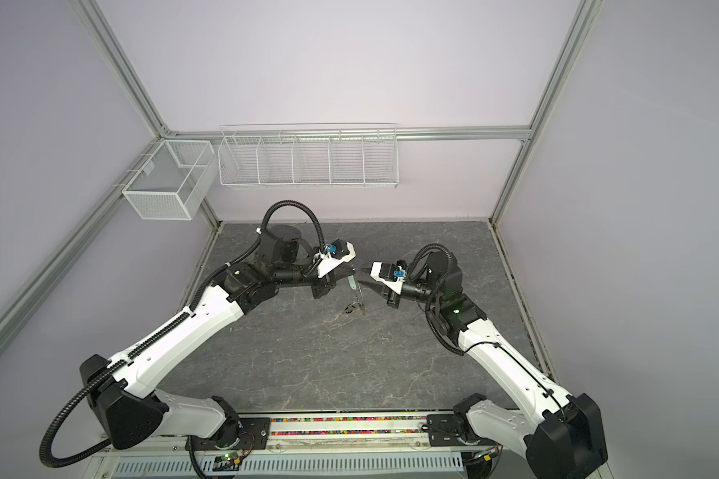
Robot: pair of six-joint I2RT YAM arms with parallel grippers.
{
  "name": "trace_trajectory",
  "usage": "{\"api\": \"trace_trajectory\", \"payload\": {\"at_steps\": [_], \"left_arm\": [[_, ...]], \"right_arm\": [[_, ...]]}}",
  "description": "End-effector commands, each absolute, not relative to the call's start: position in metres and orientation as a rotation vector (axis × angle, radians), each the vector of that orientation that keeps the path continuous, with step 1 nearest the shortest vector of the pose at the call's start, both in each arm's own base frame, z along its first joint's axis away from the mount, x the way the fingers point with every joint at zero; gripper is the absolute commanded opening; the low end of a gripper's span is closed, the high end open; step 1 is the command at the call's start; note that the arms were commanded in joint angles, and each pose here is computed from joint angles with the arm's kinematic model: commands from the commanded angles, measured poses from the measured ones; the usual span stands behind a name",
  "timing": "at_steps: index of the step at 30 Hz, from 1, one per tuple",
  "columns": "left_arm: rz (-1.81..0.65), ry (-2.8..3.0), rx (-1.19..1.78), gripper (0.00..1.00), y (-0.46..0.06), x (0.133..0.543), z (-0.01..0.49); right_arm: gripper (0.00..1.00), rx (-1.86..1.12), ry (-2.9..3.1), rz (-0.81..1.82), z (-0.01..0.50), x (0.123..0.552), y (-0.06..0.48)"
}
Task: Attach keys to a key ring
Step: Insert the key into the keyring.
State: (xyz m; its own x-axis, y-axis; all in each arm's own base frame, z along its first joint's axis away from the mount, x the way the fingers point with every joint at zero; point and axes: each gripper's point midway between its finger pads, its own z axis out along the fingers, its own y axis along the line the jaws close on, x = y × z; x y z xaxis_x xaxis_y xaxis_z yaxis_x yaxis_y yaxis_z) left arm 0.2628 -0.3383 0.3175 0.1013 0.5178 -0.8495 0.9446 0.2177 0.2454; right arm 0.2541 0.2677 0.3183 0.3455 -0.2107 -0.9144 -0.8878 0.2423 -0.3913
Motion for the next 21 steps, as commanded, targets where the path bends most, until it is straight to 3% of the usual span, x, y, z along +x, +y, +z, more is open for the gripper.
{"api": "trace_trajectory", "payload": {"at_steps": [1, 21], "left_arm": [[-0.498, 1.599, 1.5, 0.0, -0.333, 0.257, 0.308], [-0.591, 1.535, 1.533, 0.0, -0.341, 0.233, 0.315]], "right_arm": [[0.29, -1.309, 1.161, 0.597, 0.311, 0.252, 0.264], [0.22, -1.306, 1.166, 0.652, 0.308, 0.256, 0.277]]}}
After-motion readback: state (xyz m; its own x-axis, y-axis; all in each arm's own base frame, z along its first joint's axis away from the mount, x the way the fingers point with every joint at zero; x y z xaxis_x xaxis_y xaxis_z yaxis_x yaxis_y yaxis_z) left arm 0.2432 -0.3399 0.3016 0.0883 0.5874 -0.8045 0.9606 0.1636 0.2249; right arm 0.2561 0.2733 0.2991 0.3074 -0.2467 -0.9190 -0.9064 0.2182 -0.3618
